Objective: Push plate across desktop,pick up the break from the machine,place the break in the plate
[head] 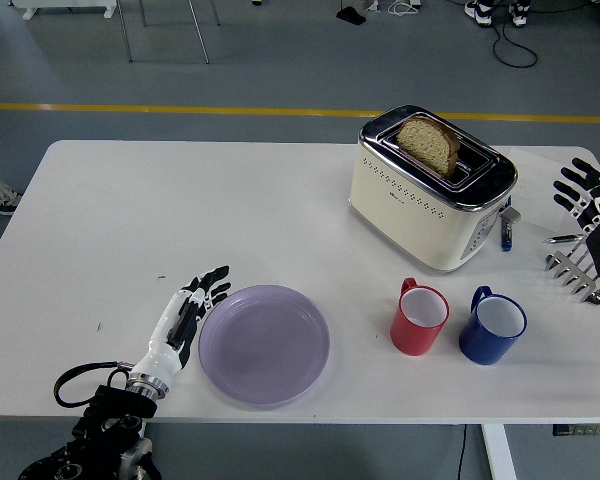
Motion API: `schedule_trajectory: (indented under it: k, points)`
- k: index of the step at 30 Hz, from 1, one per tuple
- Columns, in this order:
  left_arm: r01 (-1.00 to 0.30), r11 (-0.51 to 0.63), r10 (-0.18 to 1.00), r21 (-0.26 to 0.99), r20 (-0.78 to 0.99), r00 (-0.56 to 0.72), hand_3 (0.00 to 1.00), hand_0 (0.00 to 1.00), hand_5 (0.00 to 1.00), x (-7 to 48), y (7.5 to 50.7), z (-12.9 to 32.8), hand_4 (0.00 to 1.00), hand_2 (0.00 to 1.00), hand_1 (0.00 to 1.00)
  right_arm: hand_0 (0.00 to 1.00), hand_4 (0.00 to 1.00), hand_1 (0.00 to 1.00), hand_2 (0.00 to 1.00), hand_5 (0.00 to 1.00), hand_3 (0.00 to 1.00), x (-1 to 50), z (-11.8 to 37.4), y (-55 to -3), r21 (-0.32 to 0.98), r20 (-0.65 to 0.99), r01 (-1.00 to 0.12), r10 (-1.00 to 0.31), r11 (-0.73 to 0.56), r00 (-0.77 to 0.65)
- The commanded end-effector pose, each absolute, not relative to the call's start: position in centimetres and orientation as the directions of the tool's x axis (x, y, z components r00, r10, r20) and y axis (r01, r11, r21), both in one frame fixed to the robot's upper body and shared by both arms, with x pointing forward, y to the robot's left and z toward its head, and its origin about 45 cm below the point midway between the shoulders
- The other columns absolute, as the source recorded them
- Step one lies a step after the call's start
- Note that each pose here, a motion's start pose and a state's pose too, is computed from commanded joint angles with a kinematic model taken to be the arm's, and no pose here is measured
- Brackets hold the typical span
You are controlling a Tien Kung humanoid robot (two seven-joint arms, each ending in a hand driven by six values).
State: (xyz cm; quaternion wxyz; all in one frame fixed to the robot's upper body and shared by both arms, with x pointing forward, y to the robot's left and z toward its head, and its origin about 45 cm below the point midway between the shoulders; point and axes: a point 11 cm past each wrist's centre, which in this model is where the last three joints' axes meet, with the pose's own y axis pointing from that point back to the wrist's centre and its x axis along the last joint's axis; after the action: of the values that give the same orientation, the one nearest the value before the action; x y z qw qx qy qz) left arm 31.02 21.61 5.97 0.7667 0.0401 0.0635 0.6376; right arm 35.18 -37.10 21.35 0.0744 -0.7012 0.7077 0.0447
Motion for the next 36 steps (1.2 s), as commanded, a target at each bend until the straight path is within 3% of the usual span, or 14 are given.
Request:
schedule_trajectory:
  k: [27, 36]
  points:
    - [-0.966, 0.216, 0.975, 0.139, -0.074, 0.207, 0.821, 0.808, 0.998, 31.5, 20.6, 6.2, 0.536, 0.879, 0.828, 0.897, 0.551, 0.8, 0.822, 0.607, 0.801, 35.1, 21.4, -37.1, -0.042, -0.169, -0.999, -0.986, 0.013, -0.006]
    - [-0.986, 0.144, 0.99, 0.088, -0.007, 0.144, 0.825, 0.809, 0.998, 31.9, 22.3, 7.8, 0.536, 0.881, 0.828, 0.887, 0.551, 0.796, 0.805, 0.609, 0.791, 36.1, 22.9, -37.6, -0.087, -0.155, -0.994, -0.987, 0.06, -0.046]
